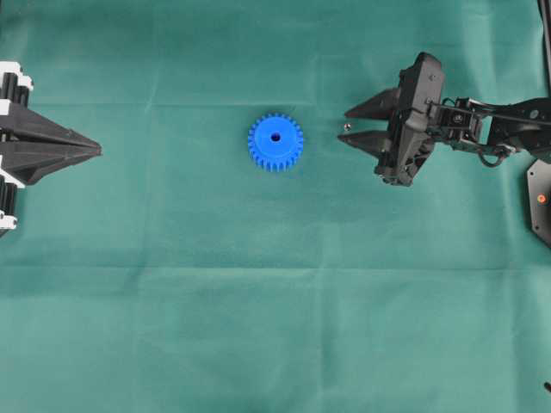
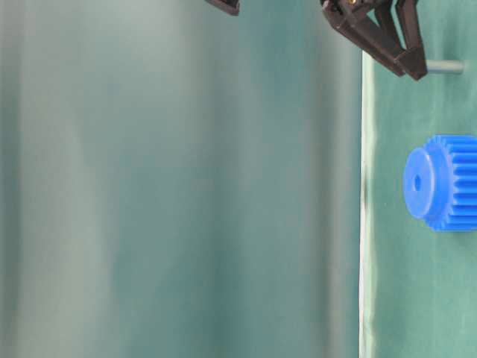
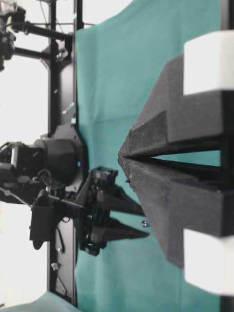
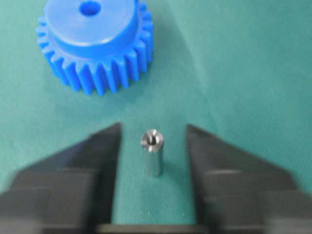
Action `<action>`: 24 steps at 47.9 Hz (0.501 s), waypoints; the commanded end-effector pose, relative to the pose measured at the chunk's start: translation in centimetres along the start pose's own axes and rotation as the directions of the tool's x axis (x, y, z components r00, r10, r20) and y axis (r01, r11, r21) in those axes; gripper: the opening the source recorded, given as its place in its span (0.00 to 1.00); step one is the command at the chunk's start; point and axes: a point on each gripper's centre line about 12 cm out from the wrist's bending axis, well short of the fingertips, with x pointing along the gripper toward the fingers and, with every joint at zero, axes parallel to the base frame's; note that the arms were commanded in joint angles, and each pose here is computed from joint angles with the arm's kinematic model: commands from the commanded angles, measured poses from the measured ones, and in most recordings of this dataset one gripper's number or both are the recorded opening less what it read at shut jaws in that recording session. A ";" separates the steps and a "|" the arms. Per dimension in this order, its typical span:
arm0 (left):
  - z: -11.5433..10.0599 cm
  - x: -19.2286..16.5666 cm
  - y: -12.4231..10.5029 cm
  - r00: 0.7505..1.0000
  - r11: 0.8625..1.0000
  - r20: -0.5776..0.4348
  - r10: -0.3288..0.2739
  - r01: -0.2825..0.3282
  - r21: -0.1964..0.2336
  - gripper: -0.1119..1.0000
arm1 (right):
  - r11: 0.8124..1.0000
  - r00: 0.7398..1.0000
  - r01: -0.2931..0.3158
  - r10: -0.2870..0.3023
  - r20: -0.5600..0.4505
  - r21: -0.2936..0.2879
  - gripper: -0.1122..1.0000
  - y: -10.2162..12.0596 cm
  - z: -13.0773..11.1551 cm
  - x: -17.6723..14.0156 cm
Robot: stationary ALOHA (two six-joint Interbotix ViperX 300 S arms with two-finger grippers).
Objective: Insert the shaft placed at a random location into the center hole of the medium gear at another random location.
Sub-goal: 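Close the right gripper on the silver shaft and lift it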
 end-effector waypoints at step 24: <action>0.8 0.1 0.0 1.000 1.000 0.023 0.000 0.000 -0.003 0.10 | 1.000 0.999 0.003 -0.003 0.043 -0.007 0.22 -0.1 1.9 -0.4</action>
